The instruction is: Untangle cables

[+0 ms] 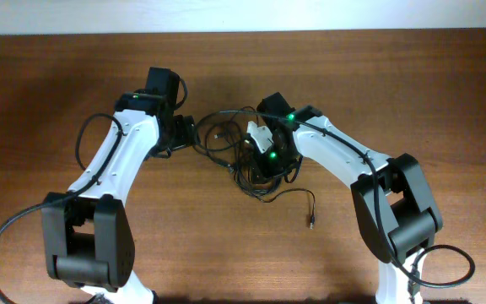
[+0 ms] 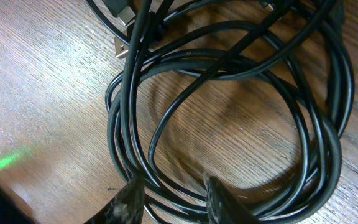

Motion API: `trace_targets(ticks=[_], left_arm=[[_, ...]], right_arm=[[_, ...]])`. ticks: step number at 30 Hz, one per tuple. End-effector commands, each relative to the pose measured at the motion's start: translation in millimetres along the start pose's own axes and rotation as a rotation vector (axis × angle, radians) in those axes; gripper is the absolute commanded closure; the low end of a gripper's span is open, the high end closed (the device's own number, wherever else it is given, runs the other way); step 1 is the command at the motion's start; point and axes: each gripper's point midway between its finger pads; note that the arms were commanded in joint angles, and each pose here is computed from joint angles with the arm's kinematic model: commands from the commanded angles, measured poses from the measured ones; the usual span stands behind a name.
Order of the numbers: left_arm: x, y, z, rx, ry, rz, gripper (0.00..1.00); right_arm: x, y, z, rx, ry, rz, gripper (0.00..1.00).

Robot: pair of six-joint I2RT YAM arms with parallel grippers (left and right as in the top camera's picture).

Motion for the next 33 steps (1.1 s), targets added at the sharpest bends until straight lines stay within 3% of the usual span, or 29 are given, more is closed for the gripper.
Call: trace_targets(ticks=[1, 7, 10, 17, 23, 25, 26, 32, 33], left_arm=[[-2.2, 3.5, -3.7, 0.02, 0.004, -0.005, 0.01], [-2.3, 3.4, -3.6, 0.02, 0.004, -0.006, 0.01], [-2.2, 3.5, -3.7, 0.02, 0.004, -0.005, 0.01], [-2.2, 3.5, -3.7, 0.02, 0.004, -0.005, 0.01], [-2.2, 3.5, -3.7, 0.02, 0.004, -0.005, 0.01], [-2.2, 3.5, -3.7, 0.02, 0.004, -0.005, 0.01], [-2.2, 3.5, -3.7, 0.02, 0.004, -0.005, 0.01], [-2.3, 3.4, -3.6, 0.02, 0.004, -0.006, 0.01], [-2.2, 3.5, -3.7, 0.02, 0.004, -0.005, 0.01]], right_arm=[[-2.1, 6.1, -6.9, -0.001, 0.01, 0.034, 0.66], [12.4, 1.8, -33.3, -0.002, -0.047, -0.036, 0.66], [17.5, -2.4, -41.9, -0.003, -0.067, -0.044, 0.95], [53.7, 28.9, 33.6, -0.002, -0.186, 0.008, 0.96], [45.5, 26.8, 30.6, -0.009, -0.156, -0.006, 0.96], [46.7, 26.2, 31.0, -0.009, -0.161, -0.006, 0.94], [46.9, 25.4, 31.4, -0.01, -0.162, -0.007, 0.79], [46.7, 17.7, 34.2, -0.018, -0.165, -0.008, 0.69], [45.0, 16.1, 34.6, -0.019, -0.159, -0.015, 0.63]])
Point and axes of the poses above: each gripper's point midway between its finger pads, its own z axis back along the fingers, its own y axis along the line the jaws close on, x = y × z, and after that the axes turned 9 degrees about z, right-handed
